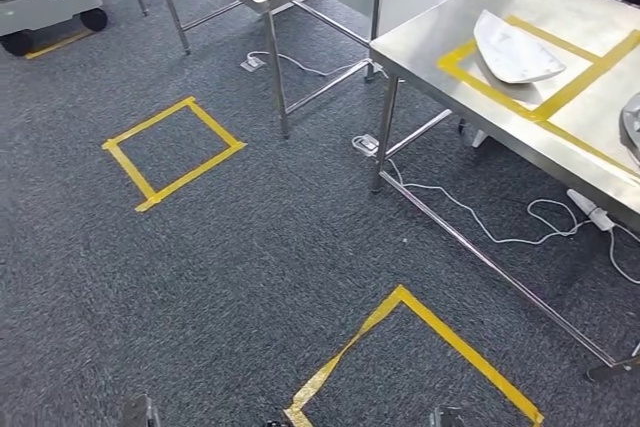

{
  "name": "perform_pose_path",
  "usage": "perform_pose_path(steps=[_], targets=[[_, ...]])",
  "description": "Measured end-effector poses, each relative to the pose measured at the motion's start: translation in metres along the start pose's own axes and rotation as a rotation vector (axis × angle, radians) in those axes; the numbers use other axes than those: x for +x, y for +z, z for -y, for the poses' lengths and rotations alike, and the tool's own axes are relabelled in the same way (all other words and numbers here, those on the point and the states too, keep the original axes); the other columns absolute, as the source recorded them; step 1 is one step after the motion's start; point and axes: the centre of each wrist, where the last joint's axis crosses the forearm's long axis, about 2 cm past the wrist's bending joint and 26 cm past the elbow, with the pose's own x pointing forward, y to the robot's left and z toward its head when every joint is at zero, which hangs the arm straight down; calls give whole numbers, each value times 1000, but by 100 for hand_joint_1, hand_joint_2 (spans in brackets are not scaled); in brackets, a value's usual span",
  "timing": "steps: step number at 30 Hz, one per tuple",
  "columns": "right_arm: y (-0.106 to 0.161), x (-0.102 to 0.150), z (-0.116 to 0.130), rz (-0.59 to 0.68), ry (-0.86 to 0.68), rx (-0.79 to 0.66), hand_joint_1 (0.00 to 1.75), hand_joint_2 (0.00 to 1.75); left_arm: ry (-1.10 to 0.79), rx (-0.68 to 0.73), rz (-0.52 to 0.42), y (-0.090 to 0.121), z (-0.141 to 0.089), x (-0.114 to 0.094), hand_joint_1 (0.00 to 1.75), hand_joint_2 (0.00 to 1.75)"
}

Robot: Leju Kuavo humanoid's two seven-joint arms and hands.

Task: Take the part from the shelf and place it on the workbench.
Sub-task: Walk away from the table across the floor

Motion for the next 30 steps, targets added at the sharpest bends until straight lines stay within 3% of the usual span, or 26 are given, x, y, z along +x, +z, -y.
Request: perform_pose_path(steps=[30], targets=[[0,1,-3,9,-5,-5,0,0,-48,-7,28,0,-1,0,0,0]])
